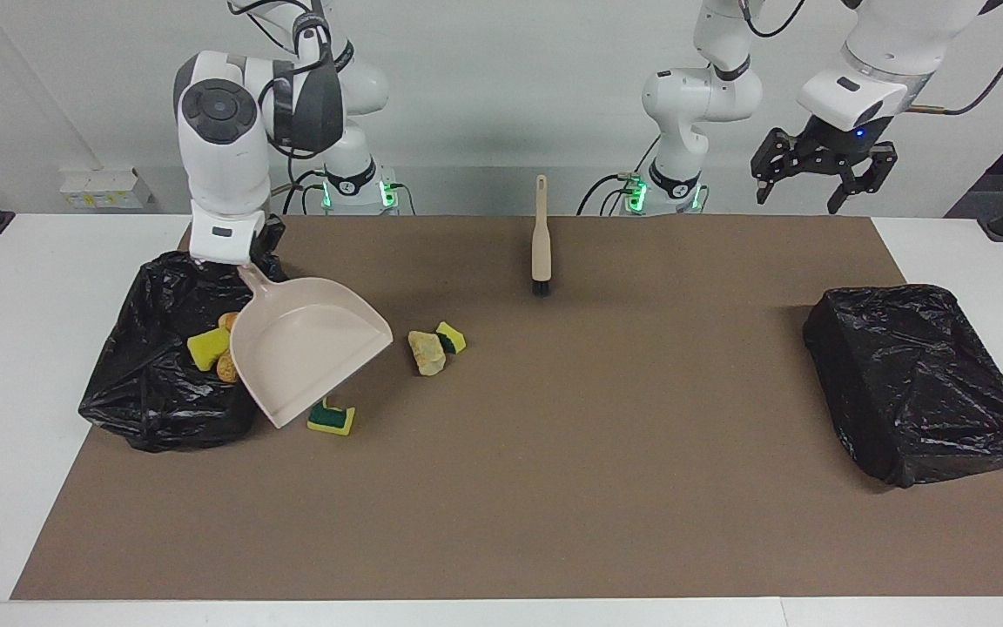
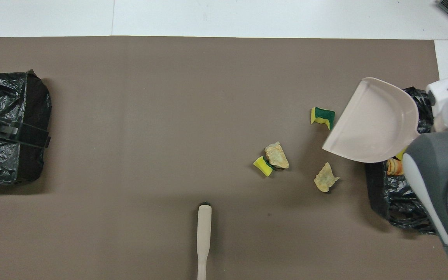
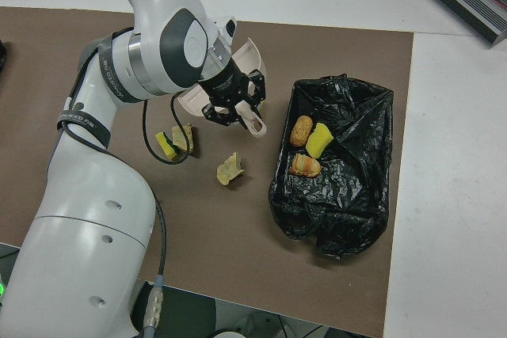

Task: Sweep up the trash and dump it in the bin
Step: 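Bring the emptied dustpan back toward the table center with the right gripper, then lower the dustpan onto the table and open the right gripper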

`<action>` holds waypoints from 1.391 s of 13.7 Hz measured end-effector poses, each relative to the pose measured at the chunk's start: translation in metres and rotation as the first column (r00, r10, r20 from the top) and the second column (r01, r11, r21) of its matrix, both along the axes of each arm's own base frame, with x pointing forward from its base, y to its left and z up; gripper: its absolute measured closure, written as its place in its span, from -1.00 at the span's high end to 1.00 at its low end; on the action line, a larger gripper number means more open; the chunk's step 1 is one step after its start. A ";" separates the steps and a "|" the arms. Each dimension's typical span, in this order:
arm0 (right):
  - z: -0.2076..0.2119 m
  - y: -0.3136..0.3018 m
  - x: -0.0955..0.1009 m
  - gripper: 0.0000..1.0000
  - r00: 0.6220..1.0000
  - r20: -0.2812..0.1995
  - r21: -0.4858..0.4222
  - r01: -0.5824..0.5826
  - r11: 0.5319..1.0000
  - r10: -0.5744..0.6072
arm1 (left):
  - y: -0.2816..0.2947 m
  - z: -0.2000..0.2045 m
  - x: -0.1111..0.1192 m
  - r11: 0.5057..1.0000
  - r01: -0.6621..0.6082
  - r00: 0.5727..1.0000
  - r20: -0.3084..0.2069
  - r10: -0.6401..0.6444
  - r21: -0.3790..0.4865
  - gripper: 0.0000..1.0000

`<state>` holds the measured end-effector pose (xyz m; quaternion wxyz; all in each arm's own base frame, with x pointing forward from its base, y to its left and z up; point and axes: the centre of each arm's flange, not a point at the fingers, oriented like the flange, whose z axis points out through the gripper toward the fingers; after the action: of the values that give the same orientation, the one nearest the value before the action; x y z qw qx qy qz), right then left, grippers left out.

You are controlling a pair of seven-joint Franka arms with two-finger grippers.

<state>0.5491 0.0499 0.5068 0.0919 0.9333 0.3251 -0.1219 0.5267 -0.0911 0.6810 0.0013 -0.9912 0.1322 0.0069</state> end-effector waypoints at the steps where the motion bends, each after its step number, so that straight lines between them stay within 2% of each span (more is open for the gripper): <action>1: -0.005 0.023 0.000 -0.35 0.997 0.013 0.027 0.076 0.997 -0.077 | 0.000 0.000 0.000 1.000 -0.001 1.000 0.001 0.001 0.000 1.00; 4: -0.021 0.100 0.003 -0.35 0.957 0.041 0.092 0.282 0.955 -0.287 | 0.004 0.000 0.001 1.000 -0.007 1.000 0.001 0.007 0.000 1.00; 5: -0.026 0.128 0.002 -0.35 0.942 0.056 0.117 0.323 0.939 -0.331 | 0.004 0.000 0.001 1.000 -0.009 1.000 0.001 0.009 0.000 1.00; 7: -0.034 0.178 -0.005 -0.35 0.906 0.056 0.152 0.408 0.900 -0.420 | 0.006 0.000 0.001 1.000 -0.011 1.000 0.001 0.011 0.000 1.00; 10: -0.054 0.241 -0.015 -0.35 0.839 0.073 0.168 0.523 0.836 -0.539 | 0.009 0.000 0.002 1.000 -0.018 1.000 0.001 0.018 0.000 1.00; 13: -0.083 0.301 -0.017 -0.35 0.785 0.043 0.187 0.602 0.777 -0.618 | 0.020 0.000 0.003 0.999 -0.037 0.999 0.001 0.037 0.000 1.00; 16: -0.128 0.344 -0.019 -0.35 0.776 0.038 0.203 0.611 0.765 -0.630 | 0.028 0.000 0.004 0.999 -0.051 0.999 0.001 0.051 0.000 1.00; 19: -0.154 0.366 -0.022 -0.35 0.712 -0.018 0.229 0.687 0.690 -0.702 | 0.026 0.000 0.004 0.999 -0.048 0.999 0.001 0.048 0.000 1.00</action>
<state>0.5273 0.4160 0.3532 -0.0526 0.9946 -0.0441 -0.0777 0.5309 -0.0647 0.6810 0.0012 -0.9941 0.1085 0.0066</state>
